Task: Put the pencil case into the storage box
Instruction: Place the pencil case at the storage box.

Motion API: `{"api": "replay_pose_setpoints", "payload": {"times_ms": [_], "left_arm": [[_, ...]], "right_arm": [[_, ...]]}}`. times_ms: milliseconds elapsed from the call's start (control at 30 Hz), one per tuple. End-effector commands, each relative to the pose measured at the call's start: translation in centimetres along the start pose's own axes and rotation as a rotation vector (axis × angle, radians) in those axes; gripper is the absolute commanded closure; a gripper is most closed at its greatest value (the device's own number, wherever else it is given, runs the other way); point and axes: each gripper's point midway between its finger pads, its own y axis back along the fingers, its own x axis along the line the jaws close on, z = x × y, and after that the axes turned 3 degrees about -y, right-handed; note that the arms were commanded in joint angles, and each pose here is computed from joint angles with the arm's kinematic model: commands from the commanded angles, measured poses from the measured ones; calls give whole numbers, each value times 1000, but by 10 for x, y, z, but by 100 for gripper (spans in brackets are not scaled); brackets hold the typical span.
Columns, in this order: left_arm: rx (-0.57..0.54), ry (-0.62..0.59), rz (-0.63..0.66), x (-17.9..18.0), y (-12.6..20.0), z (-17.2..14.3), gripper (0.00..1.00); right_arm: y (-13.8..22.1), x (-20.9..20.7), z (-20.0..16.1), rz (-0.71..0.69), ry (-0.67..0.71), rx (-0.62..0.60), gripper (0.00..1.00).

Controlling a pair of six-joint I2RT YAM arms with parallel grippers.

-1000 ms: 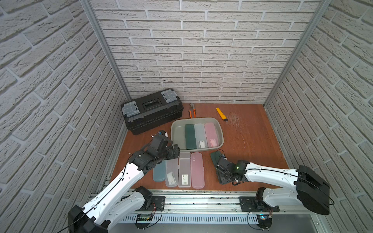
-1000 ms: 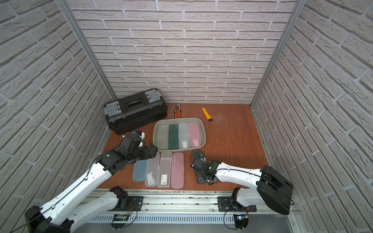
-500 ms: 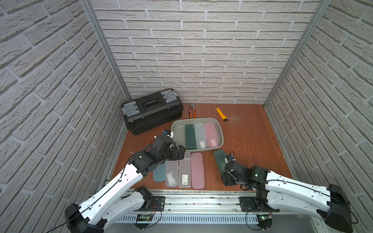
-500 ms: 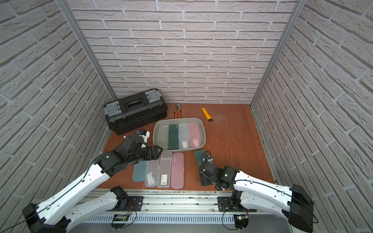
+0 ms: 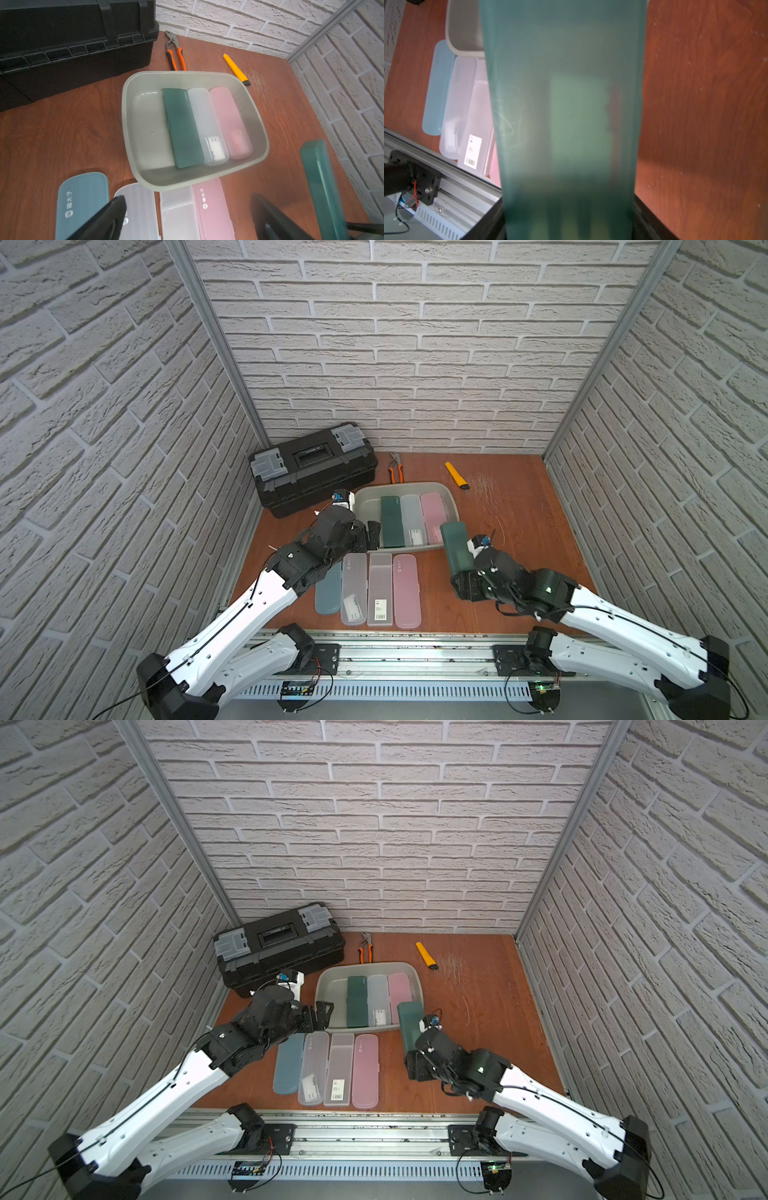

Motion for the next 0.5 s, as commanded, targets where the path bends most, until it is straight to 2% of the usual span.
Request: {"api": "replay_pose_setpoints", "payload": {"times_ms": [0, 200, 300, 467], "left_arm": [[-58, 31, -59, 0, -3, 31, 1], [-19, 144, -100, 37, -16, 62, 2], [15, 121, -125, 50, -28, 71, 2], [115, 54, -131, 68, -56, 67, 2]], "right_arm": [[-14, 40, 38, 67, 138, -5, 59], [-54, 92, 93, 99, 107, 36, 61], [-79, 107, 113, 72, 67, 36, 62], [-117, 126, 136, 41, 5, 31, 63]]}}
